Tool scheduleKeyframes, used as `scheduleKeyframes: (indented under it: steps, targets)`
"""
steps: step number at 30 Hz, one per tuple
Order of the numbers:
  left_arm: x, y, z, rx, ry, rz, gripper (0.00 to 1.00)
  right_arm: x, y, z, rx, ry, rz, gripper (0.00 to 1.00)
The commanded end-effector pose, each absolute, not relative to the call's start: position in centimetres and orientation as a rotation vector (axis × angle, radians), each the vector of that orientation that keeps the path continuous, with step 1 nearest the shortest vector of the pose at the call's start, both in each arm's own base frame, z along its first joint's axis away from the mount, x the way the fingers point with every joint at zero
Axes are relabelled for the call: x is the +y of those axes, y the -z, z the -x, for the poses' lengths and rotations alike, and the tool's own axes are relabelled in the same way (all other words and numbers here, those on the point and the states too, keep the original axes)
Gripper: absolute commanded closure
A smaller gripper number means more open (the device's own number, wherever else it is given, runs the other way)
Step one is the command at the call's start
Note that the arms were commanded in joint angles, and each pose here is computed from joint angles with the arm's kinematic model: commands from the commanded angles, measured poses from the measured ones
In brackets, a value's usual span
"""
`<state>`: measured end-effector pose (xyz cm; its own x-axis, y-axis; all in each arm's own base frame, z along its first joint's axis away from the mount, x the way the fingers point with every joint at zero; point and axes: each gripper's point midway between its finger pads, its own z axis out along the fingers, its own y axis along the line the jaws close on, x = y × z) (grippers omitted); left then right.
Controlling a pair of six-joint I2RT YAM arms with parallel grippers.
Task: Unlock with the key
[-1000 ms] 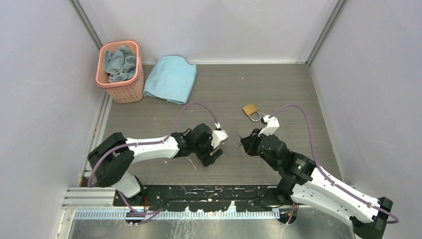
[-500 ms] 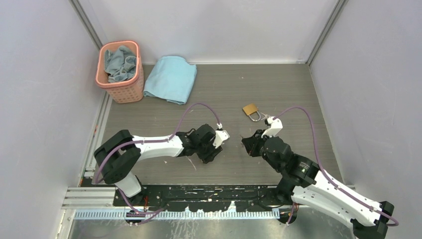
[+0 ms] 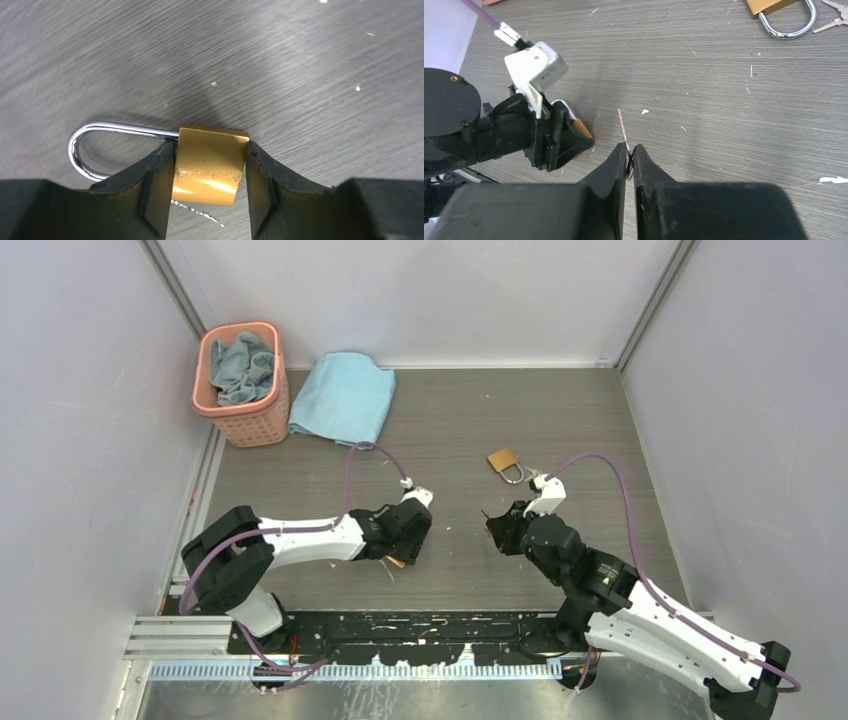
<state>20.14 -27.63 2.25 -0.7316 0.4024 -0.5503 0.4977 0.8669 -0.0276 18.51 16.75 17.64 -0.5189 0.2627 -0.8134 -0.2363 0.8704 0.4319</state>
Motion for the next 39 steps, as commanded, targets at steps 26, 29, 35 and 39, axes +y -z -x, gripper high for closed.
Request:
scheduleKeyframes:
  steps: [26,29,35,39]
  targets:
    - [-29.9,-9.7,-17.6,2.377,0.46,-0.144,0.09,15.9,-19.4,-19.0,1.973,-0.608,-0.082,0.99]
    - [-29.5,-12.5,-17.7,2.301,0.398,-0.44,0.1,15.5,-19.5,-18.7,1.968,-0.612,-0.087,0.99]
    - [-27.9,-14.3,-17.2,2.142,0.241,-1.021,0.1,15.0,-19.8,-18.3,1.948,-0.633,-0.094,0.99]
    - [-28.5,-14.3,-15.3,1.932,0.321,-1.404,0.1,15.0,-19.9,-18.2,1.924,-0.663,-0.106,0.99]
